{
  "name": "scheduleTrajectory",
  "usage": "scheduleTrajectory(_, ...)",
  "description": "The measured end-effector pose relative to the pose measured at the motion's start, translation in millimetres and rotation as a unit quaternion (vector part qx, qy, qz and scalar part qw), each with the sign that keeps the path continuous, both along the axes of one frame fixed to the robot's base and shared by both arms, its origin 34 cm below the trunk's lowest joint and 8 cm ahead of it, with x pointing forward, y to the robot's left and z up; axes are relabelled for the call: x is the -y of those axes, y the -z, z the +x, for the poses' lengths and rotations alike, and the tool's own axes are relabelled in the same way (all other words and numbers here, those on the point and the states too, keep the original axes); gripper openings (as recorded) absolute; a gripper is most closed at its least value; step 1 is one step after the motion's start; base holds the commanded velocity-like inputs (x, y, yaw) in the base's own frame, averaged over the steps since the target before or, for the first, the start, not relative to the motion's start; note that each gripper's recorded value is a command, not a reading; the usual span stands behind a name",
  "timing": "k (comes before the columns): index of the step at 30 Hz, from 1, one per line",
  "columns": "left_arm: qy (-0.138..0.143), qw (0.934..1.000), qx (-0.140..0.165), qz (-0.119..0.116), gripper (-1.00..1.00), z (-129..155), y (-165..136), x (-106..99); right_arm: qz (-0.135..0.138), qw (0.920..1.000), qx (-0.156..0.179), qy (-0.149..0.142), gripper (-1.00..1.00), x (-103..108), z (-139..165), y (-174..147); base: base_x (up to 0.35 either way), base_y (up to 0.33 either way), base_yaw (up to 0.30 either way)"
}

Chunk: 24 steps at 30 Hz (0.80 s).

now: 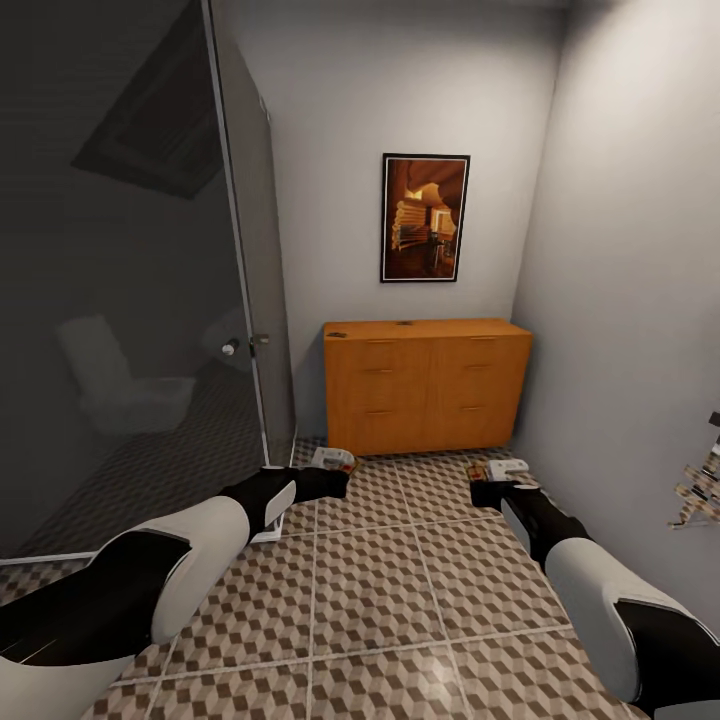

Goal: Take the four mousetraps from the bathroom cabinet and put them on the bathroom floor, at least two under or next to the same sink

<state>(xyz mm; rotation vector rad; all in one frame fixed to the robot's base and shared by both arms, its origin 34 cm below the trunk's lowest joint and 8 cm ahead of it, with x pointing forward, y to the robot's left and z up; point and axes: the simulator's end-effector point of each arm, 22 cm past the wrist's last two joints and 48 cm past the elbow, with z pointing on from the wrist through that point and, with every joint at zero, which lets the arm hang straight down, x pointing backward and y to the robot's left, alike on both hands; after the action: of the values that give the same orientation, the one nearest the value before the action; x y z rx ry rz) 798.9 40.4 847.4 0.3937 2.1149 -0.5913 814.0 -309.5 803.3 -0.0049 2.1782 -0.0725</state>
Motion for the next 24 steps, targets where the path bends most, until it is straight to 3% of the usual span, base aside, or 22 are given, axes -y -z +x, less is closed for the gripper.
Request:
scheduleTrajectory(6,-0.002,1.0,0.0,-0.001,-1.0,1,0,-2,0.001,1.0,0.0,0.001,-1.0,0,0,0,0.0,0.0,0.082)
scheduleTrajectory(24,-0.018,0.9995,0.027,0.001,-1.0,11,-11,-25,-0.006,0.9999,0.006,0.009,-1.0,4,0,-7,0.0,0.0,0.26)
